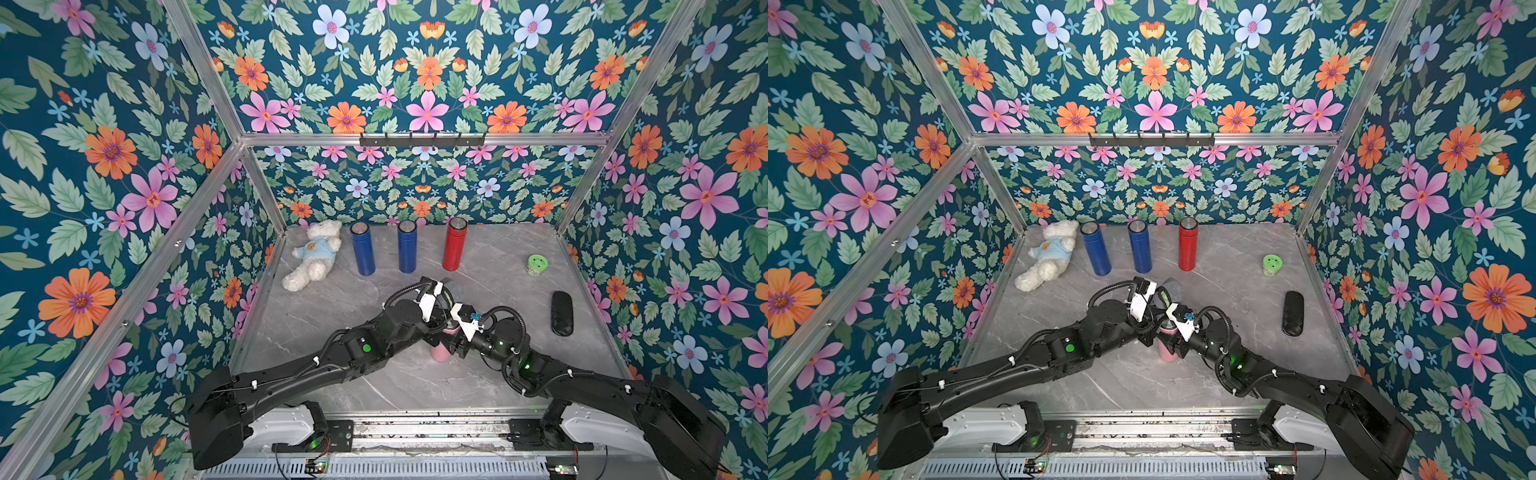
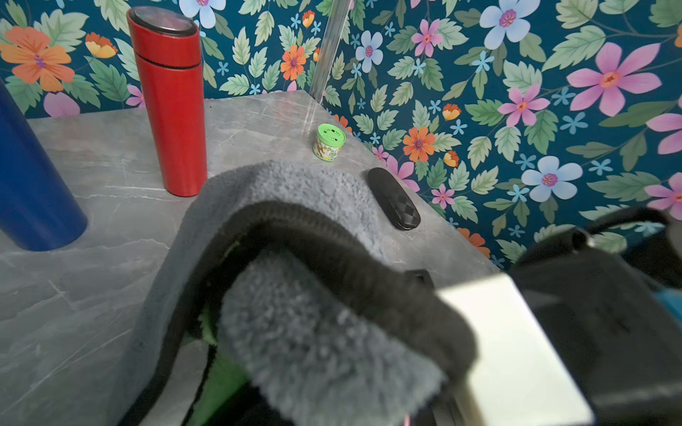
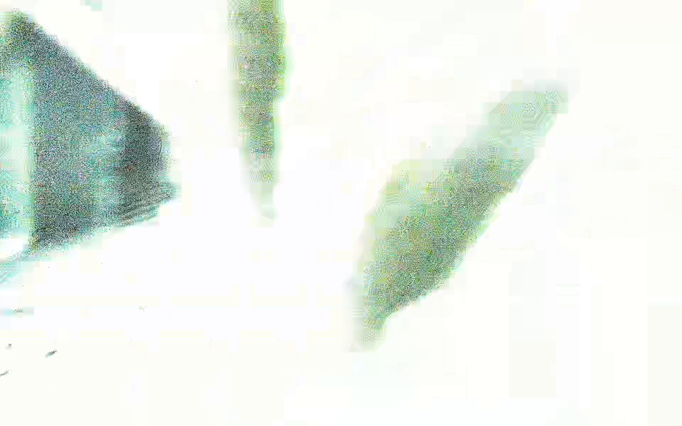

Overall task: Wipe the surface of the thermos
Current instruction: Wipe the dirt from the surface of the thermos.

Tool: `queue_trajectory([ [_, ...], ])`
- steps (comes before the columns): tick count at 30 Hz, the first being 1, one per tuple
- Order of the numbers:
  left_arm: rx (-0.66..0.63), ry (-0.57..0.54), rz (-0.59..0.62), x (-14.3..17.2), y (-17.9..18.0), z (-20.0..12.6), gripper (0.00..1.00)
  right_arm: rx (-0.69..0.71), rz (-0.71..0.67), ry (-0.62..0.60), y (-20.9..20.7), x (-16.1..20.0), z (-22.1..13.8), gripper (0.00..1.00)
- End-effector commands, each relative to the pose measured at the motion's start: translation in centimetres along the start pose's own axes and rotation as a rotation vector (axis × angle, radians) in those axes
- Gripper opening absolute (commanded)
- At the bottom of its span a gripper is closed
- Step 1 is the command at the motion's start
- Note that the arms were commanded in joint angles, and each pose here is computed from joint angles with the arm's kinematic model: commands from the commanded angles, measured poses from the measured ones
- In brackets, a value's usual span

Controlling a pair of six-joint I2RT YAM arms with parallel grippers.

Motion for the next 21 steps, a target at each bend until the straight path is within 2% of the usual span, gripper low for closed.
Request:
queue_trajectory([
  [1,-0.127,0.386,0.113,6.7,2.5,0.2,0.00,-0.067,-0.055,-0.081,0.8,-1.4,-0.2,0.00],
  [5,-0.180,0.337,0.118,5.7,3.3,0.4,0.00,-0.067,-0.055,-0.083,0.8,-1.2,-0.3,0.00],
  [10,-0.187,0.163,0.056,4.2,5.0,-1.3,0.00,-0.040,-0.054,-0.096,0.7,-1.8,-0.9,0.00],
  [15,-0.020,-0.035,-0.058,4.0,6.8,-3.3,0.00,0.062,0.001,-0.110,0.2,-4.2,-2.1,0.00],
  [21,0.210,-0.174,-0.108,5.2,6.4,-3.4,0.00,0.234,0.099,-0.197,-0.6,-9.5,-4.2,0.00],
])
Point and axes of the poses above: each gripper's point midway between its finger pads, its own z axis out along the fingers, its own y axis along the line the jaws close on, x = y × z, the point moved 8 cm from there along -z, back along the fingers, and after that the axes turned 9 degrees about z, right-handed, at the moved point
